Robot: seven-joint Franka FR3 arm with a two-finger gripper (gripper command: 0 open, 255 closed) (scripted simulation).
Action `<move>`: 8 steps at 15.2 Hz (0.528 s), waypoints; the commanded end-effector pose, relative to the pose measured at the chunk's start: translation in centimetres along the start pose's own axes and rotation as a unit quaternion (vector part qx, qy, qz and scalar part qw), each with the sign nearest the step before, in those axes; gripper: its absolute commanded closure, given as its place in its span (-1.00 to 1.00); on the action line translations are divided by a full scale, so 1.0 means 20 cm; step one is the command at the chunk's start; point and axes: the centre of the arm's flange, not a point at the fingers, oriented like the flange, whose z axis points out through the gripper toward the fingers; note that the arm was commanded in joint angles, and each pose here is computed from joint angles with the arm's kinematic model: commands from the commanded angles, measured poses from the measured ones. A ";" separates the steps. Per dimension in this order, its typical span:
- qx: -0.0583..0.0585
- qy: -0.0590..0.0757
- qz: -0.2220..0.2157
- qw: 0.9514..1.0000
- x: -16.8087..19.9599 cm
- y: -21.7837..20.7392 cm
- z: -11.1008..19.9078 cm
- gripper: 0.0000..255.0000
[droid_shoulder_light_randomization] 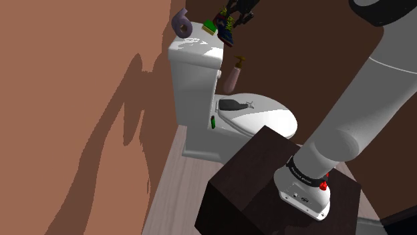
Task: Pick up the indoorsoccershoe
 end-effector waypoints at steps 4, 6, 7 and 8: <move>0.000 -0.001 0.000 1.000 0.01 -0.01 -0.02 1.00; 0.000 -0.001 0.000 1.000 0.02 -0.04 -0.07 1.00; 0.000 -0.001 0.000 1.000 0.03 -0.05 -0.09 1.00; 0.000 -0.001 0.000 1.000 0.03 -0.06 -0.11 1.00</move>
